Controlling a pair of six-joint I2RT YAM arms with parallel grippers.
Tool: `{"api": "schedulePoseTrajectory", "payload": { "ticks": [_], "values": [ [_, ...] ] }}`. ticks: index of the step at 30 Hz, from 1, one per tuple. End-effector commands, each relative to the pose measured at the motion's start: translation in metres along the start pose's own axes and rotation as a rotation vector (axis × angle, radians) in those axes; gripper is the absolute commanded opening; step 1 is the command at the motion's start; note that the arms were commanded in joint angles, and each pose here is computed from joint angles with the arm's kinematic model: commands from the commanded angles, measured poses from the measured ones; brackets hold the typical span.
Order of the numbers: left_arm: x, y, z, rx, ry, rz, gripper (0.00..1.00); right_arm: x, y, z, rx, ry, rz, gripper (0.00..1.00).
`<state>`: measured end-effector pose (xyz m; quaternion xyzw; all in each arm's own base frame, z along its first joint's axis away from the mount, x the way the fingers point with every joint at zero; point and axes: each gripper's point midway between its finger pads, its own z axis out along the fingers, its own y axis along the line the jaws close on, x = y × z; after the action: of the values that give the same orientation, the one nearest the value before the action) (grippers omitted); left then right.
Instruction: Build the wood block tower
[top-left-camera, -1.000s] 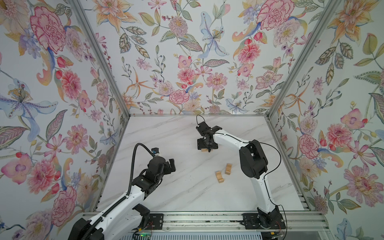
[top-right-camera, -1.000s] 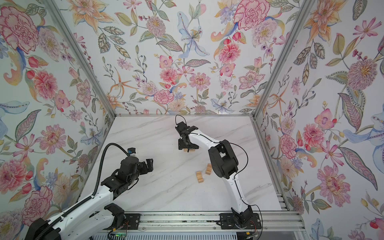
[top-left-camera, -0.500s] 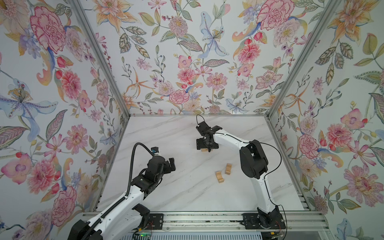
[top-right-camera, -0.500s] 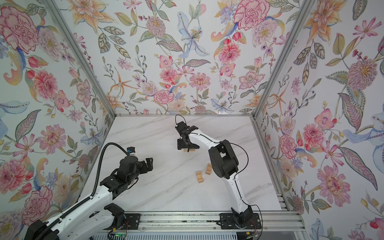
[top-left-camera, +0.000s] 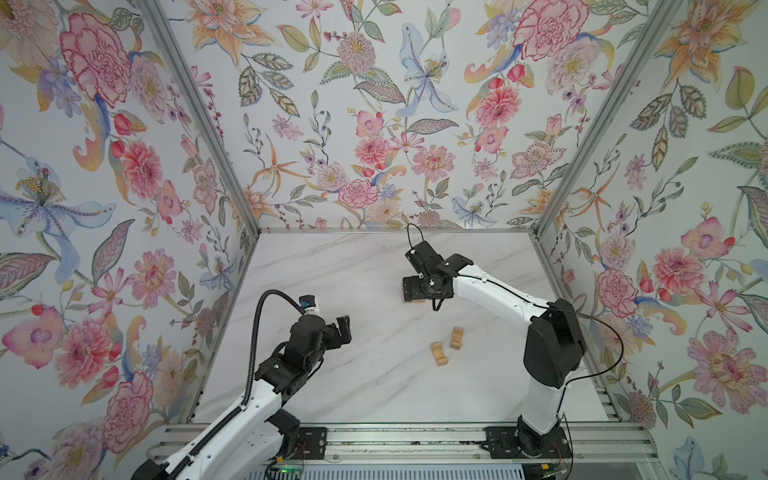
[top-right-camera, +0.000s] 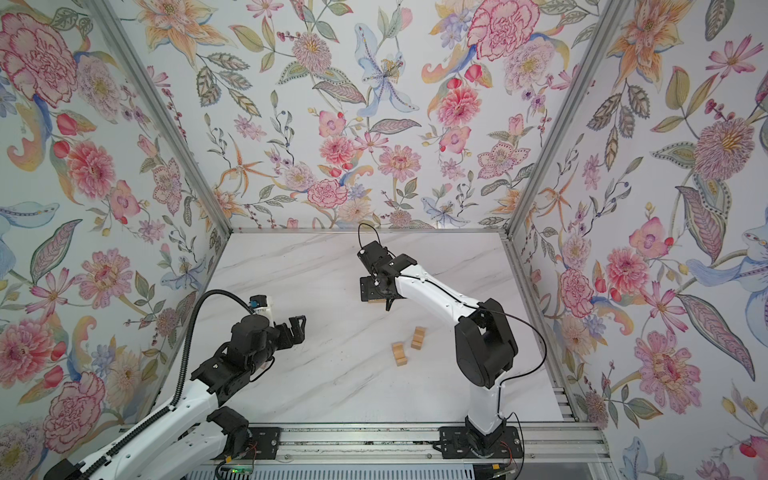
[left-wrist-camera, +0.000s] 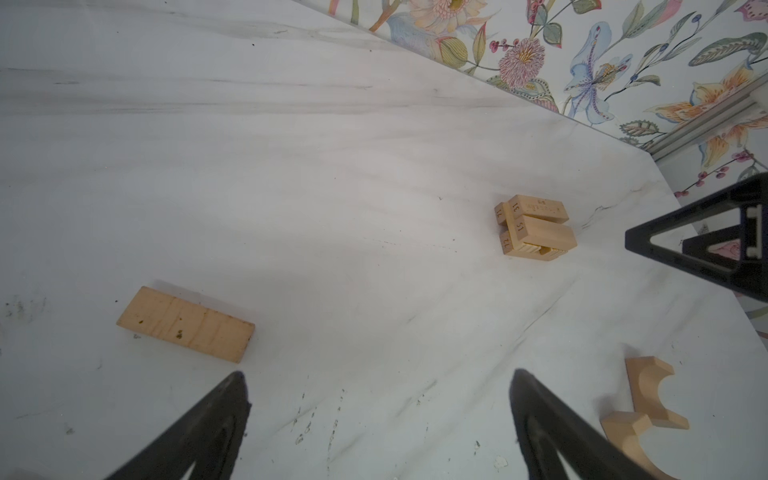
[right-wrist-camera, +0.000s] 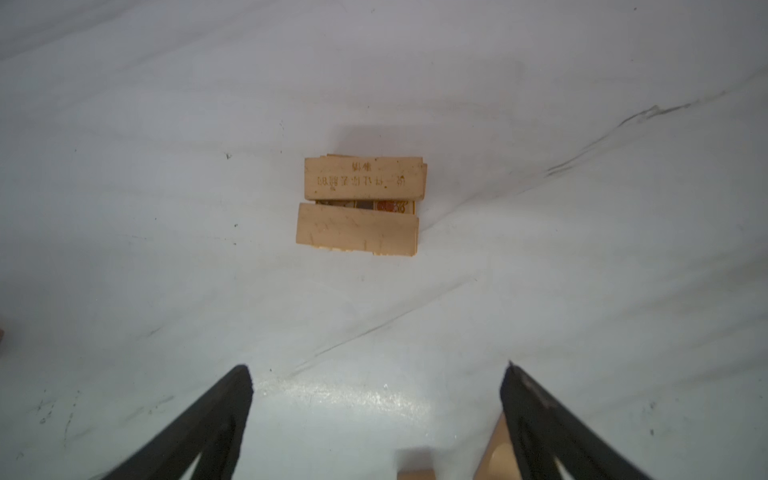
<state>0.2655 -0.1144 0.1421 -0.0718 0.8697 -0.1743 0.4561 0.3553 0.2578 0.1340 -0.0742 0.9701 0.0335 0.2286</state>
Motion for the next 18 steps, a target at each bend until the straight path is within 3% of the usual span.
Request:
{"api": "schedulePoseTrajectory", "payload": {
  "ticks": [1, 8, 18],
  "values": [
    [0.023, -0.002, -0.004, 0.01, 0.051, 0.005, 0.99, 0.029, -0.017, -0.008, 0.055, 0.022, -0.003, 0.95],
    [0.065, -0.026, -0.017, 0.088, 0.089, 0.023, 0.99, 0.088, -0.04, -0.036, 0.072, 0.008, 0.011, 0.95],
    [0.104, -0.052, -0.034, 0.169, 0.111, 0.073, 0.99, 0.153, -0.058, -0.055, -0.012, -0.023, 0.089, 0.9]
  ]
}}
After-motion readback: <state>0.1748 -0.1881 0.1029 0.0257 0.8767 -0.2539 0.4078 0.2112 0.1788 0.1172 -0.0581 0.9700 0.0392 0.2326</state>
